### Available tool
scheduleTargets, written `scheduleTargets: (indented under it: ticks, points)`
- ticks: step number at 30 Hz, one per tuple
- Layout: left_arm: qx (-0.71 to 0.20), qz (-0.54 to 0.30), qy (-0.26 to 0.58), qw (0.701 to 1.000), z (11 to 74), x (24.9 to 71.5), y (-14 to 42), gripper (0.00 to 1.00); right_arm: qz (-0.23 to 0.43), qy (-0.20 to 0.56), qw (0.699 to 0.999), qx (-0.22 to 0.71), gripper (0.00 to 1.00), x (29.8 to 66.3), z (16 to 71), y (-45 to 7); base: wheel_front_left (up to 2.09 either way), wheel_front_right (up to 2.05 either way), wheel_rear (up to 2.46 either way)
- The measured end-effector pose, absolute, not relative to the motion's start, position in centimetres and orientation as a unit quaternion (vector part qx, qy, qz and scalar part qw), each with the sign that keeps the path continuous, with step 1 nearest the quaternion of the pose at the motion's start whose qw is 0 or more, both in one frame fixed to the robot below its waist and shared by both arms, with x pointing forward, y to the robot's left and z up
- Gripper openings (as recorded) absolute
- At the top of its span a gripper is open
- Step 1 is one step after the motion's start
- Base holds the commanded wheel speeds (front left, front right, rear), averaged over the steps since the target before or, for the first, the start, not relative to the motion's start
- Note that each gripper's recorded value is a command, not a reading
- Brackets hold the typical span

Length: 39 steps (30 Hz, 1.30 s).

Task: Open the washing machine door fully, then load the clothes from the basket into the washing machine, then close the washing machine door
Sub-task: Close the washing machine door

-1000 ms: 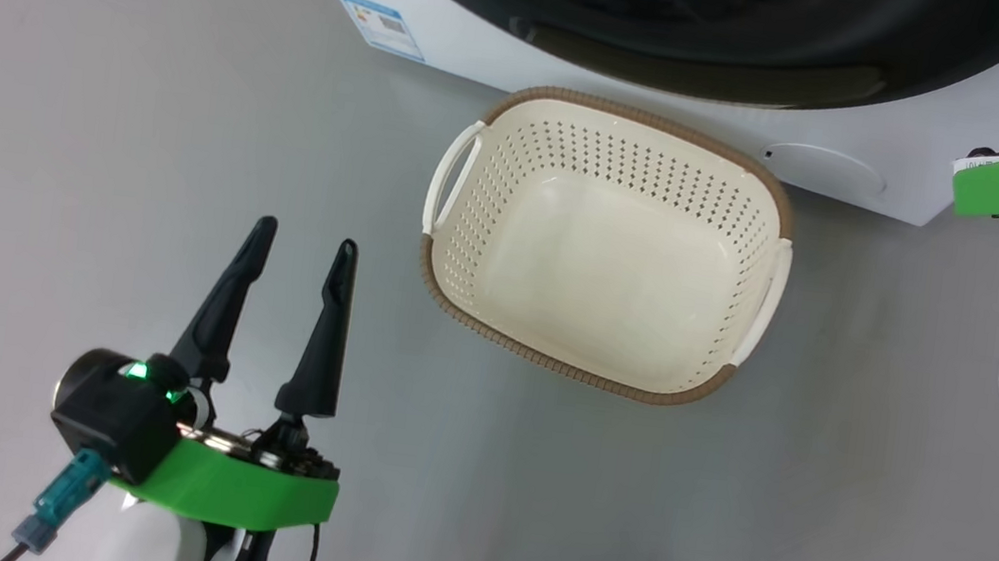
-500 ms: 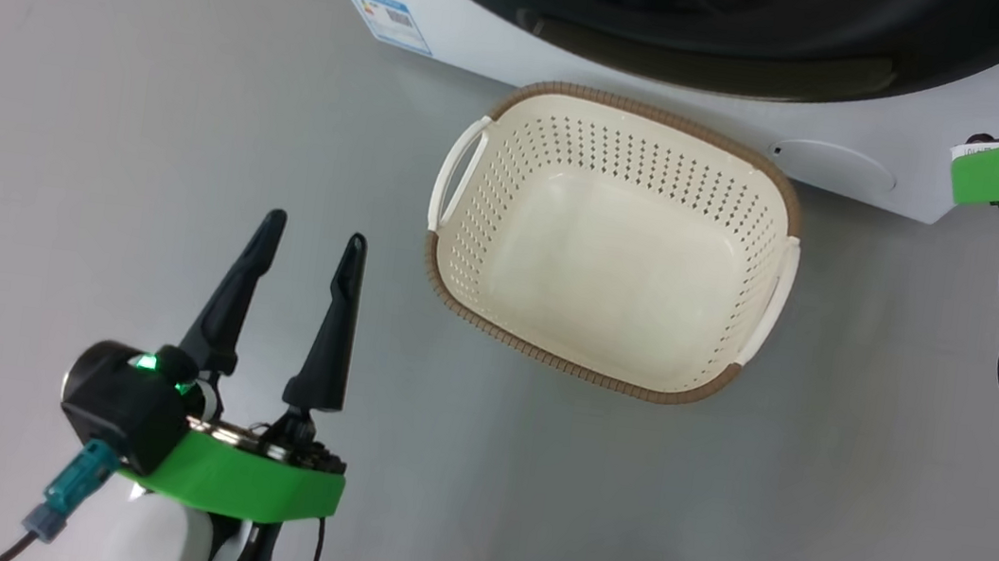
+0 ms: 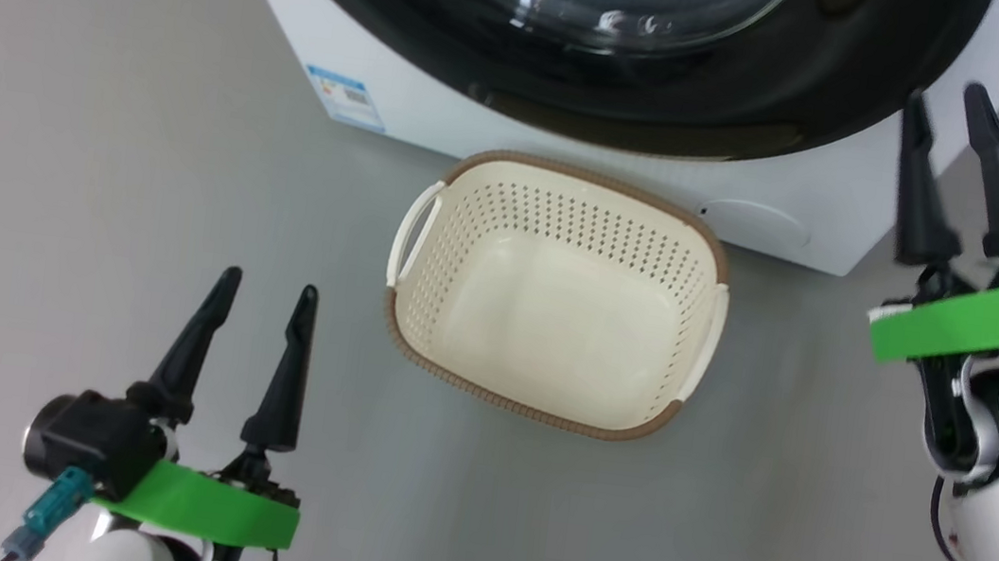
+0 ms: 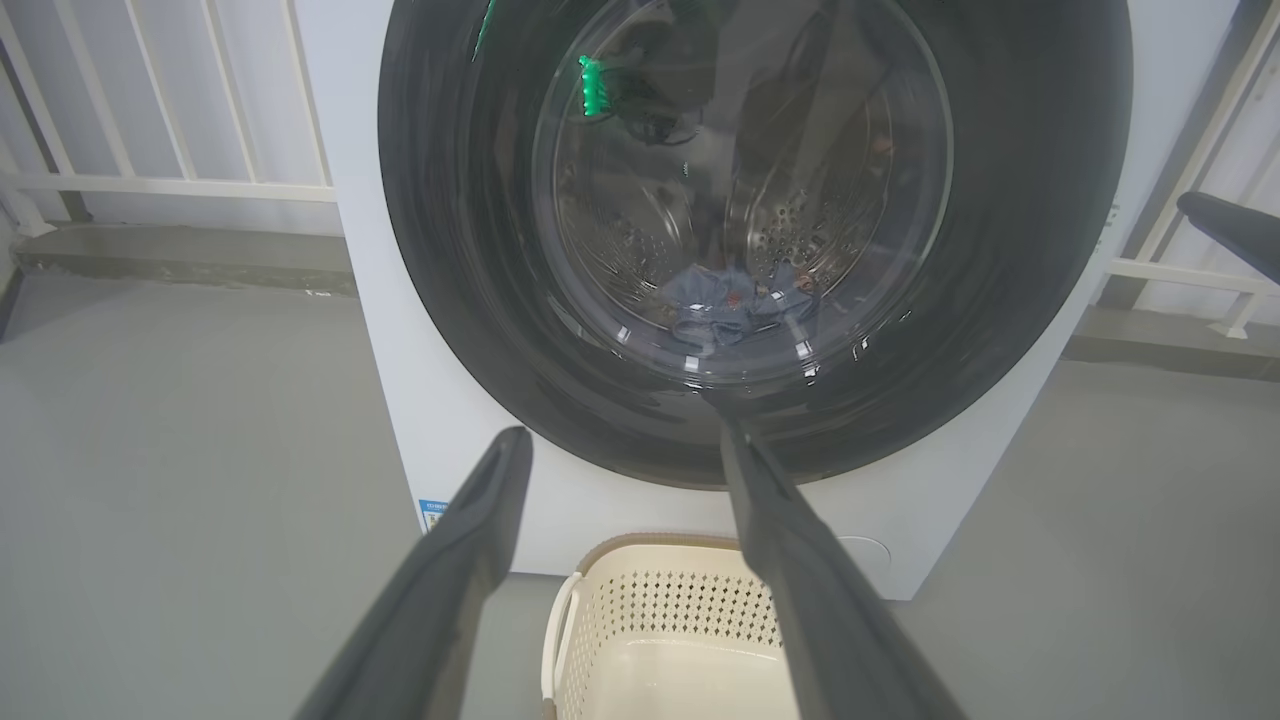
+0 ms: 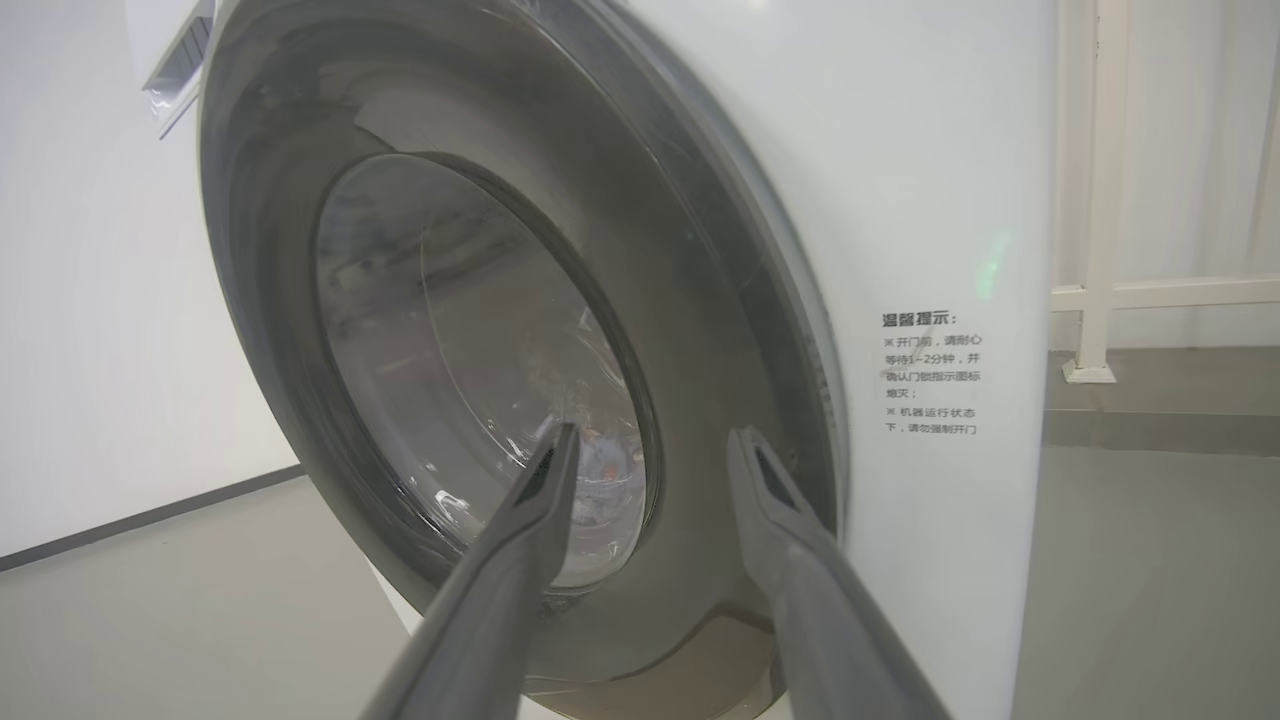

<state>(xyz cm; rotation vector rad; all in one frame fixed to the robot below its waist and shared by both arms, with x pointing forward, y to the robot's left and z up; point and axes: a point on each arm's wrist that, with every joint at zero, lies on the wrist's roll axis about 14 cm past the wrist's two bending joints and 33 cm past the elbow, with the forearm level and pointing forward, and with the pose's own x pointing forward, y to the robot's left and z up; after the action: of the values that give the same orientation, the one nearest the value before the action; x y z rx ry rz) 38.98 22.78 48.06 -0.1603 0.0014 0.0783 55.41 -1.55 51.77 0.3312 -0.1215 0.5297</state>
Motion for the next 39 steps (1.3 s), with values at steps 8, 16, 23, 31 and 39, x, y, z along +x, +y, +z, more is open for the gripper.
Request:
scheduleTargets:
  ticks: [8, 16, 23, 31, 39]
  points:
    - [-0.074, 0.023, -0.008, 0.997, 48.7, 38.7, 22.6, 1.0, 0.229, -0.051, 0.96, 0.151, 1.0, 52.9, 51.6, -4.8, 0.0, 0.0, 0.0]
    - [-0.073, 0.0, -0.011, 0.997, 48.9, 38.9, 21.6, 1.0, 0.177, -0.059, 0.972, 0.144, 1.0, 50.6, 52.3, -9.3, 0.0, 0.0, 0.0]
    - [-0.085, -0.013, -0.004, 0.996, 48.4, 38.8, 20.8, 1.0, 0.132, -0.053, 0.981, 0.135, 1.0, 48.0, 52.0, -13.1, 0.0, 0.0, 0.0]
    - [-0.084, -0.027, -0.005, 0.996, 48.5, 39.2, 20.2, 1.0, 0.086, -0.05, 0.987, 0.129, 1.0, 45.2, 51.7, -16.6, 0.0, 0.0, 0.0]
    - [-0.083, -0.037, -0.006, 0.996, 48.6, 39.4, 19.6, 1.0, 0.044, -0.042, 0.99, 0.127, 1.0, 42.4, 51.1, -19.5, 0.0, 0.0, 0.0]
